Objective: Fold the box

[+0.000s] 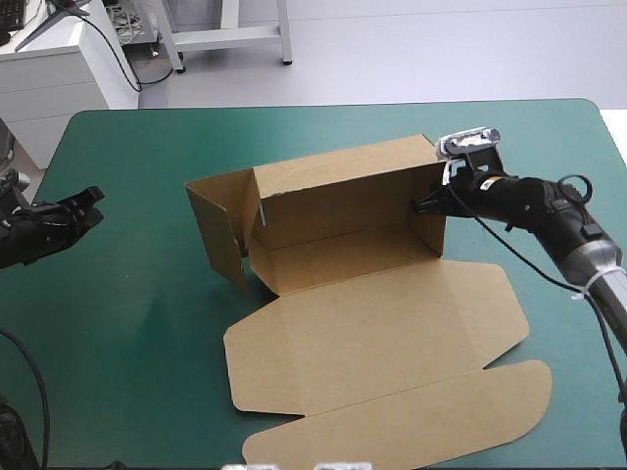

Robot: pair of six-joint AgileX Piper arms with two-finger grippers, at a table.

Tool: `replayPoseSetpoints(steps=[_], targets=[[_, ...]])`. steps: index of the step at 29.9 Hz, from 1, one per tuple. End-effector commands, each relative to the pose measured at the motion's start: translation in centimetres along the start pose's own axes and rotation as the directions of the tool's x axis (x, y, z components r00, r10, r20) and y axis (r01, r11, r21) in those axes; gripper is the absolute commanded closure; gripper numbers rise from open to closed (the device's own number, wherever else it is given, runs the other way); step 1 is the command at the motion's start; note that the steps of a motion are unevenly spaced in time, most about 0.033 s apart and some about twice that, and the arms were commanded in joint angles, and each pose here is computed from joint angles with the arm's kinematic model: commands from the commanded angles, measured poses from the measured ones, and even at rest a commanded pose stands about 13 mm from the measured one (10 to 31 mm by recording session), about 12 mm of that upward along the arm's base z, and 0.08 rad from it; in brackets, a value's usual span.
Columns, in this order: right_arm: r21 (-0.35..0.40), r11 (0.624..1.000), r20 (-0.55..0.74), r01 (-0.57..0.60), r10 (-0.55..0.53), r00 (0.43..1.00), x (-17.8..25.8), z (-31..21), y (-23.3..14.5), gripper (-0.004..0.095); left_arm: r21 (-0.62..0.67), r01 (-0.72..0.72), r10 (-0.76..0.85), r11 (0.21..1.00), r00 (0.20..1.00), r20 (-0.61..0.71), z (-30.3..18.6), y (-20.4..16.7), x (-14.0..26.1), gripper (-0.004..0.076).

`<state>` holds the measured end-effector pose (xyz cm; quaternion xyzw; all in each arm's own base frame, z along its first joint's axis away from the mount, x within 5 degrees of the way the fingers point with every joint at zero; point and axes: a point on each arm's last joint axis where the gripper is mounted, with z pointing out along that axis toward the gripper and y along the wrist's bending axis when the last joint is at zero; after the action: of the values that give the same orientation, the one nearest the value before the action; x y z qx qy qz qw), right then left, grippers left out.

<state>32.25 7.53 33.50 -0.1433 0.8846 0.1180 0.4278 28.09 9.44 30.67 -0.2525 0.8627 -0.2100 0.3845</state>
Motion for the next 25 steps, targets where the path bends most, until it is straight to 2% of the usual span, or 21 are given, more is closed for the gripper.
replayPoseSetpoints(steps=[1,7,10,21,25], targets=[[-0.002,0.997,0.094,-0.072,0.072,0.993,-4.0,-3.3,0.2,0.0907,0.030,0.015,-0.017,0.999,0.997,0.072,-1.1,-0.9,-0.6,0.0732],[-0.009,0.990,-0.005,-0.140,0.140,0.990,-5.8,-4.3,0.4,0.0907,0.031,0.022,-0.024,0.999,0.998,0.060,-0.9,-0.7,-0.3,0.0732],[-0.023,0.987,-0.113,-0.160,0.156,0.981,-5.7,-3.9,0.6,0.0907,0.031,0.024,-0.026,0.999,0.998,0.062,-0.9,-0.7,-0.3,0.0732],[-0.033,0.979,-0.398,-0.202,0.173,0.901,-3.6,-2.7,0.8,0.0907,0.030,0.023,-0.025,0.999,0.998,0.065,-0.9,-0.7,-0.4,0.0732],[-0.021,0.980,-0.410,-0.198,0.172,0.896,-3.4,-2.0,0.5,0.0907,0.036,0.040,-0.042,0.999,0.997,0.064,-0.9,-0.7,-0.3,0.0732]])
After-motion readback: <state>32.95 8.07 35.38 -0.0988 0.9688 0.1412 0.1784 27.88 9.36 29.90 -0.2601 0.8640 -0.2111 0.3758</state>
